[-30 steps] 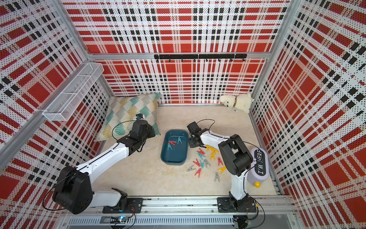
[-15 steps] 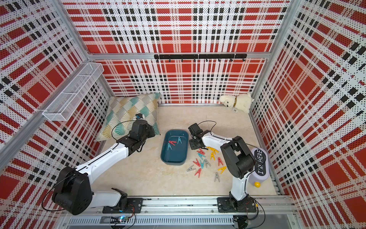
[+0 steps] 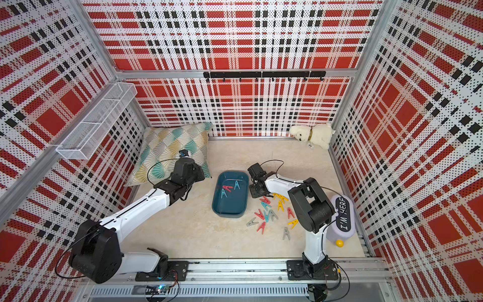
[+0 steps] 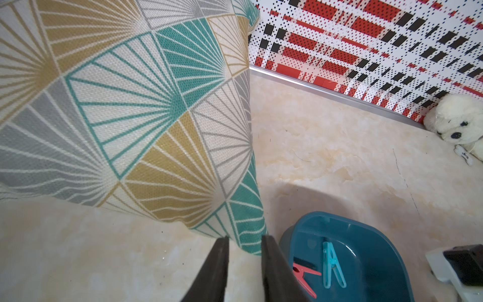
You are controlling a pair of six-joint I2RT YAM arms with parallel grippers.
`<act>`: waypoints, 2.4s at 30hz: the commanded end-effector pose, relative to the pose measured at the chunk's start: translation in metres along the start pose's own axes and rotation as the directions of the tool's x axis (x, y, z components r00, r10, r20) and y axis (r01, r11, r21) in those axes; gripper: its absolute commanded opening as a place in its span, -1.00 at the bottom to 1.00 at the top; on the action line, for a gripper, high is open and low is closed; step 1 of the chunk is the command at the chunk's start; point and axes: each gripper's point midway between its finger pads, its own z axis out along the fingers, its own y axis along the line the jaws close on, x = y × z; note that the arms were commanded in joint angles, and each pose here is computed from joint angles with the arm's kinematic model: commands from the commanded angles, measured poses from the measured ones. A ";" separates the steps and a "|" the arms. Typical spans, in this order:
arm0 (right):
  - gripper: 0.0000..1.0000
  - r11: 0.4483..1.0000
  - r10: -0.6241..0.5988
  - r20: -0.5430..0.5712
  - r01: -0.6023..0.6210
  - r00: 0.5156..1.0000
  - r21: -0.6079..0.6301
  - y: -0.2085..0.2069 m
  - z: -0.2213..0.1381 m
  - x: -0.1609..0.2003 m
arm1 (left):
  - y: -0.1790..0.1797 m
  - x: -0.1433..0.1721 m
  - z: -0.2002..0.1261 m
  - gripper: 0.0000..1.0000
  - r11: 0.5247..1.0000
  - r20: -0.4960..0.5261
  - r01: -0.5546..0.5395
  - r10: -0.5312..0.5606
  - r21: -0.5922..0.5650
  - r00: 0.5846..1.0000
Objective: Put the clothespins into the storage box
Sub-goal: Pick up the clothespin from the center of the board, then place the clothespin in the storage box.
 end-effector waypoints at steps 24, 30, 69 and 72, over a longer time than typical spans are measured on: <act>-0.82 0.970 -0.229 0.239 0.242 0.944 -0.027 0.103 -0.119 -0.065 | -0.009 -0.005 -0.002 -0.43 1.000 0.014 -0.001 0.001 0.011 1.000; -0.83 0.961 -0.272 0.126 0.276 0.954 -0.017 0.116 -0.071 -0.049 | -0.013 -0.010 -0.002 -0.43 1.000 0.021 -0.005 0.004 0.012 1.000; -0.81 0.937 -0.344 -0.099 0.334 0.934 -0.103 0.138 -0.004 -0.004 | 0.003 -0.033 -0.010 -0.43 1.000 0.068 0.027 -0.025 -0.015 0.997; -0.81 0.938 -0.341 -0.107 0.331 0.934 -0.097 0.137 0.002 -0.002 | 0.002 -0.033 -0.010 -0.43 1.000 0.068 0.027 -0.026 -0.010 0.997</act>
